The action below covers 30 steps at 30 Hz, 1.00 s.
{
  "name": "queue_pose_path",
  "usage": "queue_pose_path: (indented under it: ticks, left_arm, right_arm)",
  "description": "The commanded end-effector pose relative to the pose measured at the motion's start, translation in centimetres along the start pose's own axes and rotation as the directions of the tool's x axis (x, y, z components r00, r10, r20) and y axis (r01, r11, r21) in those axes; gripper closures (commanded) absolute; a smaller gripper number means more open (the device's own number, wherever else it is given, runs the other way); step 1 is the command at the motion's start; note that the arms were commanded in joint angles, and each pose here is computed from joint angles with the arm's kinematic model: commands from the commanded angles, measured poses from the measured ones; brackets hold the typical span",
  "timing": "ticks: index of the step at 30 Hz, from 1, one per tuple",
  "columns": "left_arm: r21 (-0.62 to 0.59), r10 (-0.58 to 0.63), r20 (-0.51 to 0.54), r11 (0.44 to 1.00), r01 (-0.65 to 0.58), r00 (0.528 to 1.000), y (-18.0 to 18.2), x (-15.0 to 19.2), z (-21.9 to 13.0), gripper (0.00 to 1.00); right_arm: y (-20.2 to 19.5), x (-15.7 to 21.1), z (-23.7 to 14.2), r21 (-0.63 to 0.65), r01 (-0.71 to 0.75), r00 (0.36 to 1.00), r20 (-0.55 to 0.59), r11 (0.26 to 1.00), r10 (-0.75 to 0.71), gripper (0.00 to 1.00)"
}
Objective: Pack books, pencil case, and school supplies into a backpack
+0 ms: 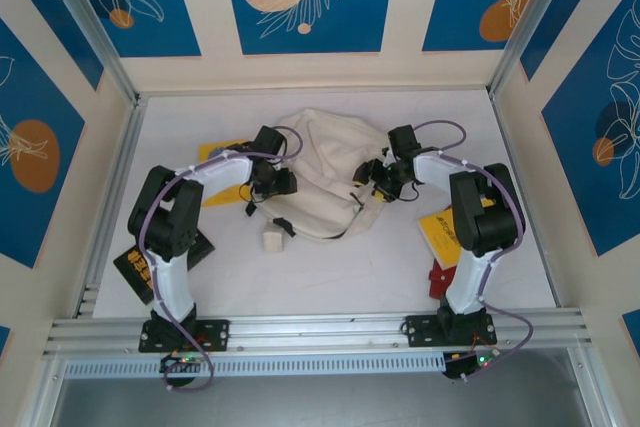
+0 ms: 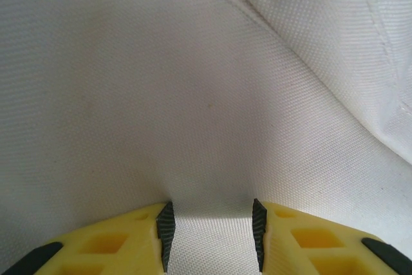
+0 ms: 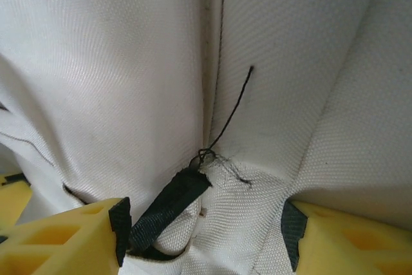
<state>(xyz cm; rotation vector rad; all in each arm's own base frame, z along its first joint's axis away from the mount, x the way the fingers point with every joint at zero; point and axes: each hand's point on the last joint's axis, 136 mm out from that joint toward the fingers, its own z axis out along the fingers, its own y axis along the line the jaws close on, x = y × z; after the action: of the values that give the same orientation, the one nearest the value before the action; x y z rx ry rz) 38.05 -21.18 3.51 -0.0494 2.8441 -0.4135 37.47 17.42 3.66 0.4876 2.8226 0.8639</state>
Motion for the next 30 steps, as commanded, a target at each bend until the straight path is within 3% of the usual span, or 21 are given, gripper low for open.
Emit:
queue_pose_path:
  ticks: [1, 8, 11, 17, 22, 30]
  left_arm:
    - [-0.215, -0.029, -0.034, 0.976, 0.022, 0.999, 6.4, 0.1, 0.9, 0.59]
    - [-0.282, -0.072, 0.013, 0.957, 0.073, 0.997, 10.8, -2.6, -0.2, 0.59]
    - [-0.260, -0.058, 0.052, 0.963, 0.069, 0.997, 10.3, -3.9, -1.8, 0.59]
    - [-0.045, -0.055, 0.103, 0.997, 0.059, 0.993, 5.2, -3.8, -5.7, 0.51]
    - [0.155, -0.067, 0.104, 0.987, 0.051, 0.992, -0.5, -1.8, -7.7, 0.46]
    - [0.222, -0.068, 0.062, 0.974, 0.052, 0.996, -7.0, 1.7, -5.9, 0.44]
  right_arm:
    - [1.7, 0.9, 1.7, -0.046, 0.025, 0.999, -0.045, 0.999, -0.027, 0.32]
    - [5.9, 3.3, 4.4, -0.136, 0.045, 0.990, -0.125, 0.990, -0.062, 0.31]
    - [6.9, 3.5, 4.1, -0.149, 0.054, 0.990, -0.120, 0.987, -0.072, 0.32]
    - [7.3, 2.1, 0.3, -0.166, 0.064, 0.996, -0.045, 0.984, -0.072, 0.32]
    - [6.5, 1.7, -1.8, -0.171, 0.021, 1.000, -0.008, 0.985, -0.022, 0.33]
    - [5.8, 1.6, -2.8, -0.167, -0.035, 0.999, 0.029, 0.985, 0.041, 0.34]
